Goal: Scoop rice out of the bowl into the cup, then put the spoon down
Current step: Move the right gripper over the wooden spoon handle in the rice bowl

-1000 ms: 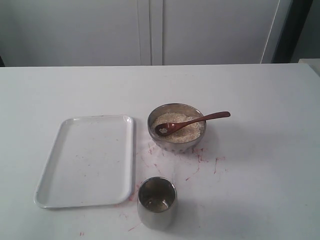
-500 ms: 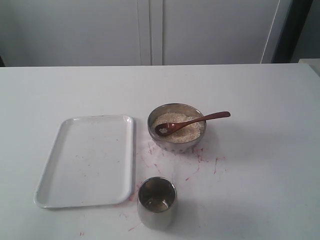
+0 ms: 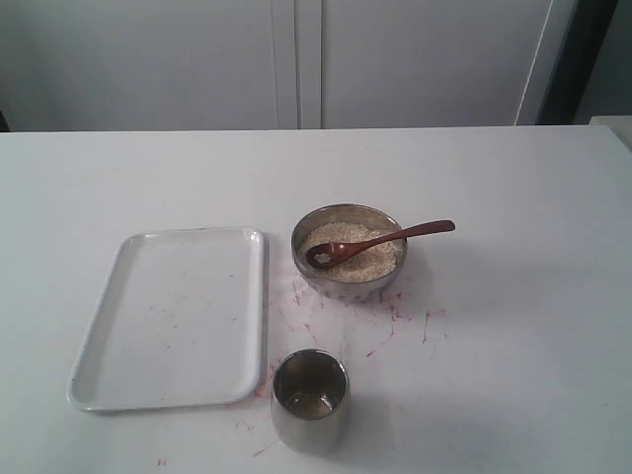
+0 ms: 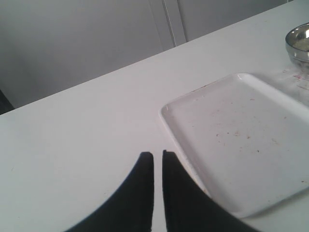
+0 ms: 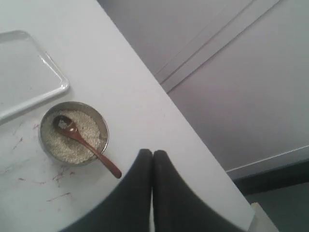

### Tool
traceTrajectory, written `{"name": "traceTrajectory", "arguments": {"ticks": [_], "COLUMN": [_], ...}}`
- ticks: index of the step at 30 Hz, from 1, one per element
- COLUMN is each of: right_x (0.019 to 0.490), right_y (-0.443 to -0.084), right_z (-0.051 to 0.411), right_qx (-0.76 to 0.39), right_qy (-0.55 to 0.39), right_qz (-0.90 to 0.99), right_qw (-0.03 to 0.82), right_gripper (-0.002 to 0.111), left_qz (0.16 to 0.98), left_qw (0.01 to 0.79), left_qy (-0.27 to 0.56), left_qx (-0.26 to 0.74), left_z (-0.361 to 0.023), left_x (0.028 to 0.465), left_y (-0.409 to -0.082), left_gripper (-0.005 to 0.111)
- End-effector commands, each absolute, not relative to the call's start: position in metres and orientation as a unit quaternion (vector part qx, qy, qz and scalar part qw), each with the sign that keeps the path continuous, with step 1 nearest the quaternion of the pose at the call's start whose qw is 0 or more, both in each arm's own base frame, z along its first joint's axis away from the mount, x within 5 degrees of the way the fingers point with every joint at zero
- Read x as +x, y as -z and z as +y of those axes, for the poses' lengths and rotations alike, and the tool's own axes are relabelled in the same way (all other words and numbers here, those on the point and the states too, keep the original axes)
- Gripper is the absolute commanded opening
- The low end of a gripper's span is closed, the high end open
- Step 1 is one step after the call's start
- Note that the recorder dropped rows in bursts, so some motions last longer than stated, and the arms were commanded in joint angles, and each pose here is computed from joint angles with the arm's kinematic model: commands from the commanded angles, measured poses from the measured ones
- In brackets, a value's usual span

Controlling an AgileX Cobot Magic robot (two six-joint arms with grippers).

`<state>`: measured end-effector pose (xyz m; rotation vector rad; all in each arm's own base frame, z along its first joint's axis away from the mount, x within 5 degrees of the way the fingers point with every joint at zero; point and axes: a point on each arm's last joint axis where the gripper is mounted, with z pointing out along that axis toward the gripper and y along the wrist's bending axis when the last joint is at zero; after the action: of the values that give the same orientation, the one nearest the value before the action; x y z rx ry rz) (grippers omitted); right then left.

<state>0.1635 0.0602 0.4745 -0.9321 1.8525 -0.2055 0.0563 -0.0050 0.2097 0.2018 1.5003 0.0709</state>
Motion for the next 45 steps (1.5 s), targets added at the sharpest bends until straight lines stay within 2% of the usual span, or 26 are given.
{"name": "traceTrajectory", "arguments": {"ticks": [1, 7, 15, 26, 37, 45], "right_x": [0.178, 0.208, 0.264, 0.314, 0.346, 0.36], "right_y": [-0.465, -0.446, -0.404, -0.35, -0.3, -0.276], "right_z": [0.066, 0.078, 0.086, 0.095, 0.109, 0.09], "right_qx": [-0.403, -0.414, -0.477, -0.523, -0.551, -0.565], "right_qy": [0.09, 0.093, 0.195, 0.25, 0.239, 0.213], "right_qz": [0.778, 0.792, 0.788, 0.778, 0.776, 0.784], "right_qw": [0.474, 0.438, 0.338, 0.24, 0.193, 0.147], "right_gripper": [0.0, 0.0, 0.0, 0.0, 0.0, 0.0], "left_qz": [0.677, 0.677, 0.677, 0.677, 0.677, 0.677], "left_qw": [0.73, 0.73, 0.73, 0.73, 0.73, 0.73], "left_qy": [-0.028, -0.028, -0.028, -0.028, -0.028, -0.028], "left_qx": [0.089, 0.089, 0.089, 0.089, 0.089, 0.089], "left_z": [-0.005, -0.005, -0.005, -0.005, -0.005, -0.005], "left_x": [0.056, 0.056, 0.056, 0.056, 0.056, 0.056], "left_y": [-0.211, -0.211, -0.211, -0.211, -0.211, -0.211], "left_gripper": [0.014, 0.014, 0.014, 0.014, 0.014, 0.014]}}
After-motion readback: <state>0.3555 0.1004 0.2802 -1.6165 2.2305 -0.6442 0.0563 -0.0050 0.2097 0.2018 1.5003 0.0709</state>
